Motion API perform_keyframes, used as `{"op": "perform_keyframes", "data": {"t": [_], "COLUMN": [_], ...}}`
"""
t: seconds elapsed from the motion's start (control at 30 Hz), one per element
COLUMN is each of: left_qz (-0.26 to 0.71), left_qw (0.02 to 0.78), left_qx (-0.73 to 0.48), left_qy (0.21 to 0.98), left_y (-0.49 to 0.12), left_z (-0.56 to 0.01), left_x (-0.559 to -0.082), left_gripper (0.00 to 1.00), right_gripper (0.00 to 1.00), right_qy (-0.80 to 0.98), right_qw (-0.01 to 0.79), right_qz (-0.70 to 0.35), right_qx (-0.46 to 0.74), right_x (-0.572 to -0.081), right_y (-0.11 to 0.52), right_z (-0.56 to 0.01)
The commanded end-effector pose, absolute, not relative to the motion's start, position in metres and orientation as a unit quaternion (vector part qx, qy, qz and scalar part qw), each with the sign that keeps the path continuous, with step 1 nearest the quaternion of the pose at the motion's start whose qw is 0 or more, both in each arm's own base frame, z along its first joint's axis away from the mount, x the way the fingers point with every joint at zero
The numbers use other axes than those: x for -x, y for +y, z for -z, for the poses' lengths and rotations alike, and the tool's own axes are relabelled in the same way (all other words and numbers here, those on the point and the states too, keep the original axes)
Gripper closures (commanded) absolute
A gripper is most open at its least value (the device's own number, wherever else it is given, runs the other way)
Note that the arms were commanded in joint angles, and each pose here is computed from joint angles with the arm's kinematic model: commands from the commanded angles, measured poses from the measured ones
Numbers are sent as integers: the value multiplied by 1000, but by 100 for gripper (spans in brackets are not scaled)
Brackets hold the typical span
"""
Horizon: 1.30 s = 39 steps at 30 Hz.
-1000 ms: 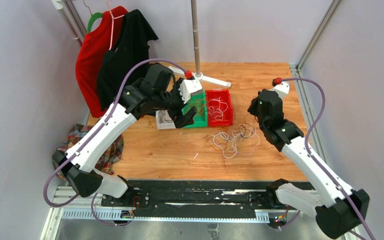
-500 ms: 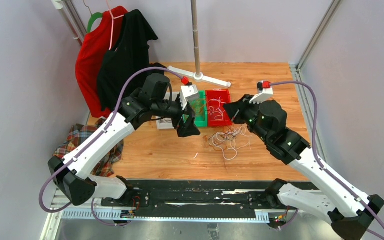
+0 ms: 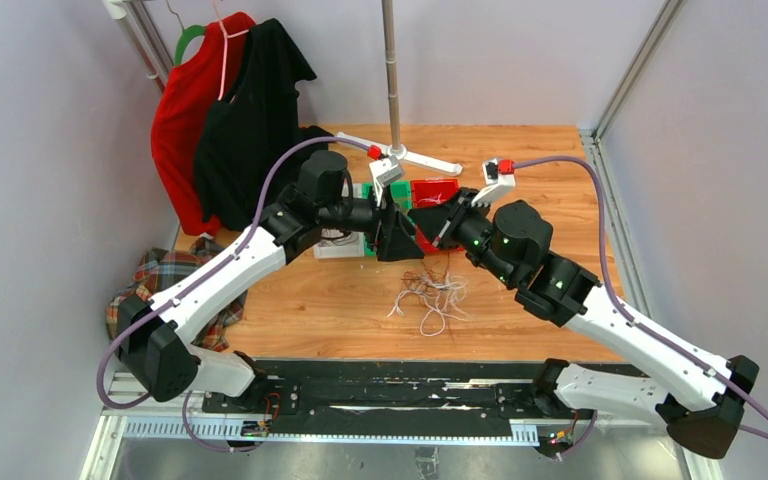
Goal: Untangle the cables
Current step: Untie the cable.
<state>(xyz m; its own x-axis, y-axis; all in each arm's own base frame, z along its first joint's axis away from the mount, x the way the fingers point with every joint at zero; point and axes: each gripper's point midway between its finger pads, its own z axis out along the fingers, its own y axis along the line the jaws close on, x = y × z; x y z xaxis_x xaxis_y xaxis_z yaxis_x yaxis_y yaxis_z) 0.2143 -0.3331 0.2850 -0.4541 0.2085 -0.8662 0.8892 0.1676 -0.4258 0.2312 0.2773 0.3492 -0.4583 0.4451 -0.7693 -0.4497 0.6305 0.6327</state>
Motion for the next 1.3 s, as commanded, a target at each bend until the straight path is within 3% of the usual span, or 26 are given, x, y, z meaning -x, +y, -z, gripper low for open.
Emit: {"op": "perform_keyframes", "data": {"t": [0.0, 0.17, 0.23, 0.27, 0.3, 0.37, 0.53, 0.87, 1.03, 1.27], "left_qz": [537, 540, 527, 518, 508, 488, 454, 385, 387, 391], "left_qw": [367, 367, 373, 377, 381, 394, 414, 442, 450, 460], "left_qx": [-368, -366, -367, -367, -368, -371, -397, -495, -488, -472], "left_qy": [665, 663, 669, 674, 679, 685, 681, 641, 640, 643], "left_y": [-340, -337, -333, -330, -326, -318, -302, -278, -275, -273], "left_z": [-317, -322, -321, -319, -318, -320, -333, -364, -376, -391], "left_x": [-221, -217, -220, -222, -225, -229, -230, -213, -208, -207], "left_gripper": [28, 45, 67, 83, 92, 99, 99, 99, 99, 99], "right_gripper": [99, 99, 99, 99, 99, 99, 86, 43, 42, 52], "right_qy": [694, 693, 694, 693, 694, 697, 702, 729, 678, 623], "right_qw": [547, 550, 553, 557, 561, 567, 573, 550, 566, 574], "right_qz": [-465, -461, -458, -454, -448, -437, -423, -378, -396, -410], "right_qx": [-49, -61, -56, -52, -50, -47, -3, 156, 253, 339], "right_x": [-232, -229, -226, -225, -225, -224, -213, -179, -172, -169], "right_y": [282, 285, 285, 284, 281, 274, 265, 256, 285, 344], "right_z": [-399, -410, -414, -416, -416, -414, -399, -335, -341, -341]}}
